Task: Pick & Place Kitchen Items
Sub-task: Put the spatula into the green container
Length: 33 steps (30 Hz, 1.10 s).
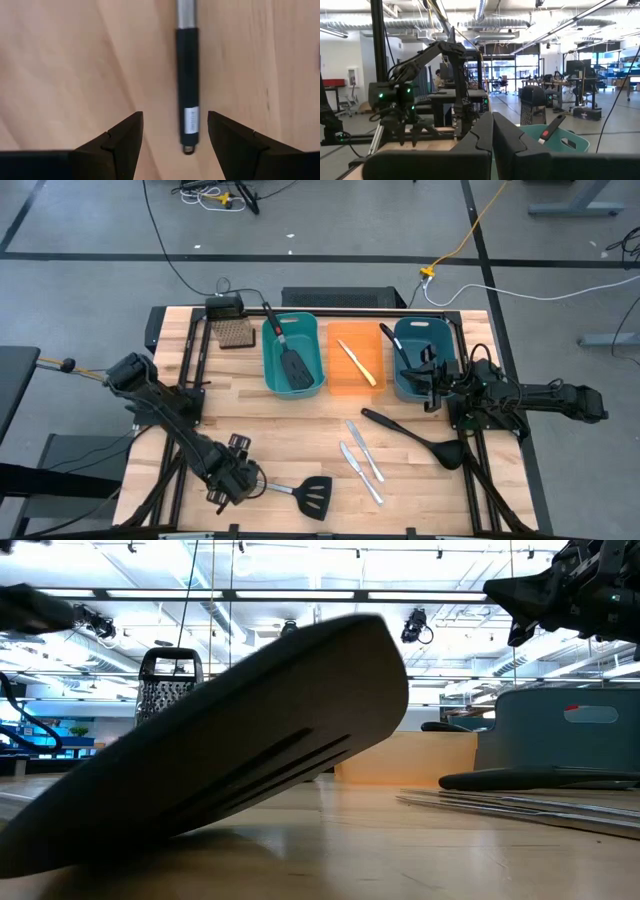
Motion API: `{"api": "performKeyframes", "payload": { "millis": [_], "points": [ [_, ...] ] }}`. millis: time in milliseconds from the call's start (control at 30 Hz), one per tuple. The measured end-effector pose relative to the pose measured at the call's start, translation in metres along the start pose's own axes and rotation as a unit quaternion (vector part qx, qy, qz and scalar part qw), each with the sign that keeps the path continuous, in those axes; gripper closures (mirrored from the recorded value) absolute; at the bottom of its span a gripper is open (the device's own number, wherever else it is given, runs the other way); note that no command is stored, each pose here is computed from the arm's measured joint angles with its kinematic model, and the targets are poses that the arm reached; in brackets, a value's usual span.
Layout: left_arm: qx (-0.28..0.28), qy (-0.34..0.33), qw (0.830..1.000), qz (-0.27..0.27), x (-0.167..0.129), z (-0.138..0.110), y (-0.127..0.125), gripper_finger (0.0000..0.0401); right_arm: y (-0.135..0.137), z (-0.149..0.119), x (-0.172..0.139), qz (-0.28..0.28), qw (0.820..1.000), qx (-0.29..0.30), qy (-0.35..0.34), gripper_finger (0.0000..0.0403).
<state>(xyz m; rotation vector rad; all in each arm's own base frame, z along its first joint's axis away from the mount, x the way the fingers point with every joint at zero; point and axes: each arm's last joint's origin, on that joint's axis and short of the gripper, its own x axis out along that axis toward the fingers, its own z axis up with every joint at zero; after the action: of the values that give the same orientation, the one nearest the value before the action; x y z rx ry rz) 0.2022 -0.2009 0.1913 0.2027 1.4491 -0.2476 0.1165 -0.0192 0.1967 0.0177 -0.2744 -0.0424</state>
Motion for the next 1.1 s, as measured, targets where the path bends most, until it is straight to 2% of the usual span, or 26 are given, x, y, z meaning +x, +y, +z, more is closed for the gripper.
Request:
{"api": "performKeyframes", "payload": {
  "millis": [200, 533, 667, 1100],
  "points": [
    [-0.023, -0.025, 0.999, -0.02, 0.01, 0.006, -0.014, 0.0171, 0.0, 0.0, 0.0, 0.0, 1.0, -0.002, -0.001, 0.0397],
    [-0.068, -0.021, 0.997, 0.011, 0.03, 0.009, -0.02, 0.0171, 0.0, 0.002, 0.0, 0.0, 1.0, -0.01, -0.008, 0.0397],
    [-0.069, -0.03, 0.996, 0.046, 0.04, 0.009, -0.023, 0.0171, 0.0, 0.002, 0.0, 0.0, 1.0, -0.01, -0.008, 0.0397],
    [-0.052, -0.009, 0.997, 0.064, 0.059, 0.011, -0.025, 0.0182, 0.0, 0.002, 0.0, 0.0, 1.0, -0.01, -0.008, 0.0397]
  ]
}}
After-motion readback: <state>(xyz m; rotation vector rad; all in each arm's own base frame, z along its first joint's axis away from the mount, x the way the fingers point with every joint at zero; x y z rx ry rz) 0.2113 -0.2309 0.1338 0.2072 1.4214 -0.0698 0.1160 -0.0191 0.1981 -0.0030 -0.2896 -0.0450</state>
